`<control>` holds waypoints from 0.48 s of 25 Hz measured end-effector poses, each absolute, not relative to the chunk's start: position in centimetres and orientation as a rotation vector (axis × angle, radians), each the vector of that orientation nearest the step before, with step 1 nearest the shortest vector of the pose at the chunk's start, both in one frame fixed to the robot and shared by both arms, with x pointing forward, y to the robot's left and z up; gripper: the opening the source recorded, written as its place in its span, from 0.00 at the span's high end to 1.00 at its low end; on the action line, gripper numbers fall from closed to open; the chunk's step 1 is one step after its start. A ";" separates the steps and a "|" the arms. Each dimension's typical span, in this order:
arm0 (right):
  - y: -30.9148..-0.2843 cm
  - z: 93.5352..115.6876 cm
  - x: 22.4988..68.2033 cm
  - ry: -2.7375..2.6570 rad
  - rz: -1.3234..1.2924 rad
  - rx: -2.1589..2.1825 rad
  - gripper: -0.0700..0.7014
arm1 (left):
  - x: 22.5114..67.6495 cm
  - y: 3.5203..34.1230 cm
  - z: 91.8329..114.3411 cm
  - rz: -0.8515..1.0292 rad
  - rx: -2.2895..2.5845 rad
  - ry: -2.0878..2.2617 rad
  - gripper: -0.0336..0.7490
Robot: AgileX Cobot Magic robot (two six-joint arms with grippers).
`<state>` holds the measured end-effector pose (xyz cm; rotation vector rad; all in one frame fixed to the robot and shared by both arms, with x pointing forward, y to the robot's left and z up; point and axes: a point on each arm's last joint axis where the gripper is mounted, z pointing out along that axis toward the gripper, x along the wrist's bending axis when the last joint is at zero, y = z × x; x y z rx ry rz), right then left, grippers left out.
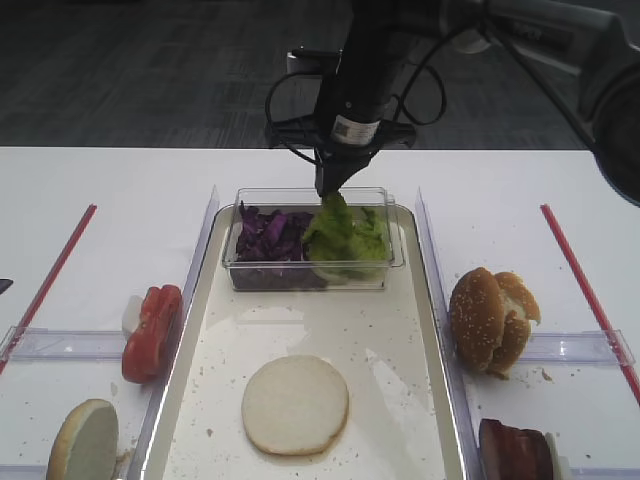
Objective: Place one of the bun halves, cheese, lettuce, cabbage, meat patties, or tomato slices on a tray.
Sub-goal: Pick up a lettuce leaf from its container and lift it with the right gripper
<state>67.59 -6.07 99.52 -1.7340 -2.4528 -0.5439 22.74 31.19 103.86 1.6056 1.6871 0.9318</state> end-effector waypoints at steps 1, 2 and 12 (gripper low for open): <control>-6.0 99.9 67.7 -2.456 -0.558 -1.733 0.83 | 22.7 31.2 103.9 0.932 1.606 1.687 0.33; -6.0 100.2 67.7 -2.460 -0.575 -1.732 0.83 | 22.7 31.2 103.9 0.932 1.606 1.687 0.33; -6.1 101.8 67.7 -2.463 -0.625 -1.748 0.83 | 22.7 31.2 103.9 0.932 1.606 1.687 0.33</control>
